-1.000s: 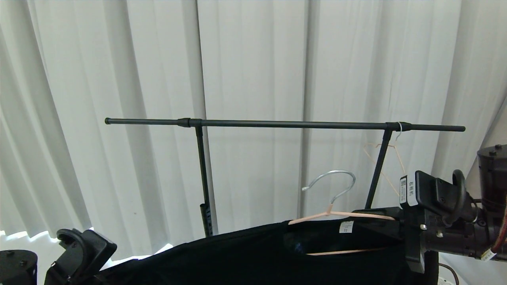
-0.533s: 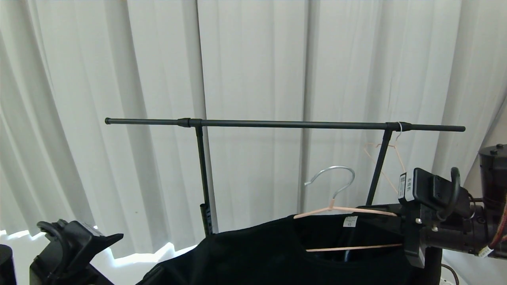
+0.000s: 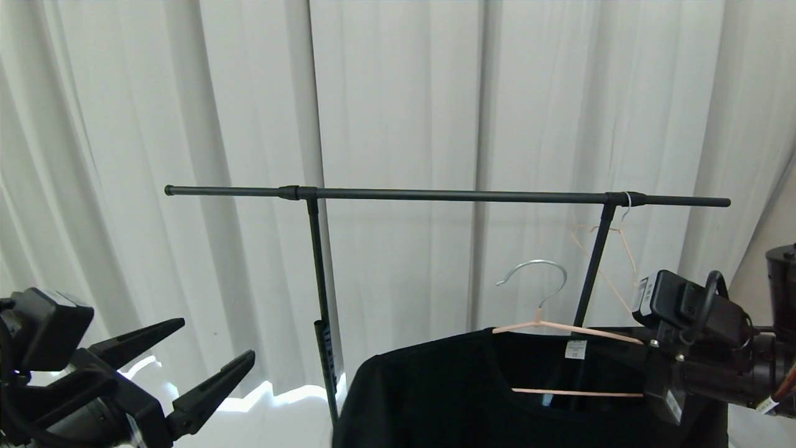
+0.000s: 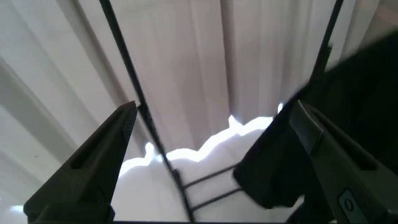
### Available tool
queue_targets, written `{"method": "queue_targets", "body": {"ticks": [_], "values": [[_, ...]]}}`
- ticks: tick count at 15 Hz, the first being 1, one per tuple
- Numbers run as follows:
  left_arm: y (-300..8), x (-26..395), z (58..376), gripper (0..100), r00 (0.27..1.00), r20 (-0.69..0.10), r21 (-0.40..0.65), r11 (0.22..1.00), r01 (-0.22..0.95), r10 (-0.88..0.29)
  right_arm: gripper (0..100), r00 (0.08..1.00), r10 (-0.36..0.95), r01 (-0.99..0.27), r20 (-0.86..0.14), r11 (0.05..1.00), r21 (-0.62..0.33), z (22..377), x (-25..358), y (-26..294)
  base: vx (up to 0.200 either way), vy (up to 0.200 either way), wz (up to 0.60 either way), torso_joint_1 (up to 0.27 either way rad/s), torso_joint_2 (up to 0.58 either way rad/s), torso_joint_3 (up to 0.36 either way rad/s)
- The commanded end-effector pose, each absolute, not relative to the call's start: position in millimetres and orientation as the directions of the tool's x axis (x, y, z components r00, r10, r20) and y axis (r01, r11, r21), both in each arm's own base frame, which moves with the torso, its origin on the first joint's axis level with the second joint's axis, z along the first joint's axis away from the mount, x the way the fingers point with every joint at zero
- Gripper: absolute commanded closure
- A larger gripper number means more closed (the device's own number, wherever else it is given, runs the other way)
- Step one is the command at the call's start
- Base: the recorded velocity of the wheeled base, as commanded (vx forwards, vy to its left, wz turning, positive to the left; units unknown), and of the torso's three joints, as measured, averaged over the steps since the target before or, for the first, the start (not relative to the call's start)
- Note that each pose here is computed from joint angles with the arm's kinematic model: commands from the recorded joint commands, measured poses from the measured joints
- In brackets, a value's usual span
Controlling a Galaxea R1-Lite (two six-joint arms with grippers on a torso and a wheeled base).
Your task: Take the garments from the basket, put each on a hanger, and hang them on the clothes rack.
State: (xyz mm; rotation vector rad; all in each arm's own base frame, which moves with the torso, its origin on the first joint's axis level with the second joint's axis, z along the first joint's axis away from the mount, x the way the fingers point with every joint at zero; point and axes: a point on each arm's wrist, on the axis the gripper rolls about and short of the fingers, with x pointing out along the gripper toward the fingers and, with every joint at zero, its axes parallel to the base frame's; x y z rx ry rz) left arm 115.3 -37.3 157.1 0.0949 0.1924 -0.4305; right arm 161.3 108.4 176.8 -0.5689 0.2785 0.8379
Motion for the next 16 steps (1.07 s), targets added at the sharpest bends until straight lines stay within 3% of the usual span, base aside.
{"method": "queue_targets", "body": {"ticks": [1,4,7,9,11,15,16], "values": [[-37.6,117.0,166.9,0,0.899,-0.166,0.038,0.909,0.415,-0.404,100,0.660,0.601,-0.751,-0.450,0.552,-0.363,174.3,155.1,103.9,0.000,0.000,0.00,0.000,0.00,0.000],[-37.4,118.8,162.8,0,0.906,-0.194,0.039,0.919,0.391,-0.377,100,0.729,0.499,-0.670,-0.469,0.659,-0.341,168.8,150.3,97.5,0.000,0.000,0.00,0.000,0.00,0.000],[-34.9,128.7,137.9,0,0.918,-0.368,0.143,0.966,0.217,-0.151,100,0.780,0.379,-0.573,-0.498,0.752,-0.325,162.9,150.5,93.8,0.000,0.000,0.00,0.000,0.00,0.000],[-34.0,131.6,124.6,0,0.900,-0.432,0.214,0.962,0.167,-0.061,100,0.789,0.295,-0.508,-0.539,0.806,-0.303,157.7,150.0,89.0,0.000,0.000,0.00,0.000,0.00,0.000],[-34.3,131.8,121.8,0,0.894,-0.445,0.260,0.946,0.192,-0.059,100,0.788,0.179,-0.419,-0.590,0.857,-0.300,150.8,154.2,80.2,0.000,0.000,0.00,0.000,0.00,0.000],[-33.8,130.2,121.9,0,0.896,-0.441,0.298,0.932,0.208,-0.059,100,0.784,0.080,-0.287,-0.616,0.926,-0.246,144.4,177.6,76.8,0.000,0.000,0.00,0.000,0.00,0.000],[-33.8,130.1,122.2,0,0.897,-0.438,0.299,0.931,0.208,-0.060,100,0.799,0.001,-0.166,-0.601,0.962,-0.219,142.6,193.9,82.6,0.000,0.000,0.00,0.000,0.00,0.000]]}}
